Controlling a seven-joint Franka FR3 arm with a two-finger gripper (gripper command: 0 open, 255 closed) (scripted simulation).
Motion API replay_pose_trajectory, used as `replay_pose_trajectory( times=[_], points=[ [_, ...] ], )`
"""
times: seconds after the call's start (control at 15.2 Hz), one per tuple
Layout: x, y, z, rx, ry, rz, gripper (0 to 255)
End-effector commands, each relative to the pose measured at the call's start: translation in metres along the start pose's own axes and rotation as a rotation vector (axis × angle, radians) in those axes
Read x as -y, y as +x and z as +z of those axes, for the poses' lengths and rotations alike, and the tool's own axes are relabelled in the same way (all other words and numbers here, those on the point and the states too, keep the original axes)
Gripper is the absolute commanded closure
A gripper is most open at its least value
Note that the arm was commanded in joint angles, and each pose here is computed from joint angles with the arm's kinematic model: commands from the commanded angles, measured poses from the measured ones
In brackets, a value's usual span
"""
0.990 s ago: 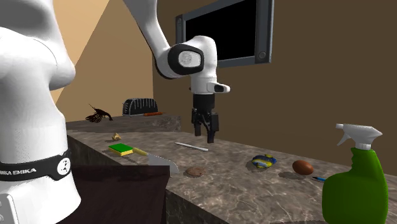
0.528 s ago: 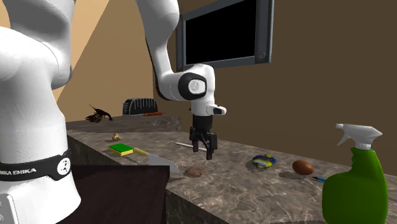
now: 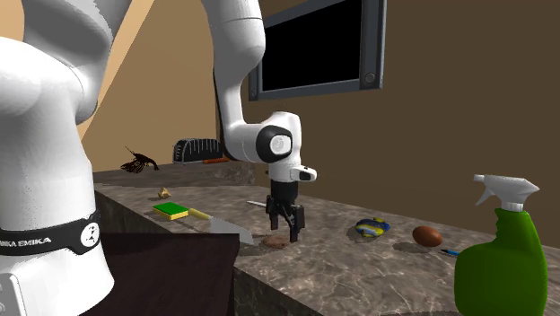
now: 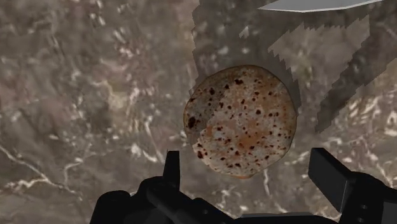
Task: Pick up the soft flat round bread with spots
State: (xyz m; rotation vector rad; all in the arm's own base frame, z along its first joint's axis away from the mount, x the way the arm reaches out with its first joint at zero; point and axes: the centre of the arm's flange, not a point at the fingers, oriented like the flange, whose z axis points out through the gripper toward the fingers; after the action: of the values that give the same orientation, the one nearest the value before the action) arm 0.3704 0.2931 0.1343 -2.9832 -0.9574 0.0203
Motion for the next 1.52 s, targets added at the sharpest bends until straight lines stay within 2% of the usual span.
replay_pose_trajectory(
  times=[0.0, 0.07, 0.13, 0.73, 1.45],
  points=[
    [-0.001, -0.001, 0.008, 0.000, 0.000, 0.000, 0],
    [-0.001, -0.001, 0.008, 0.000, 0.000, 0.000, 0],
    [-0.002, -0.001, 0.009, 0.000, 0.000, 0.000, 255],
    [-0.001, -0.001, 0.008, 0.000, 0.000, 0.000, 255],
    [0.000, -0.001, -0.050, 0.000, 0.000, 0.000, 255]
  ],
)
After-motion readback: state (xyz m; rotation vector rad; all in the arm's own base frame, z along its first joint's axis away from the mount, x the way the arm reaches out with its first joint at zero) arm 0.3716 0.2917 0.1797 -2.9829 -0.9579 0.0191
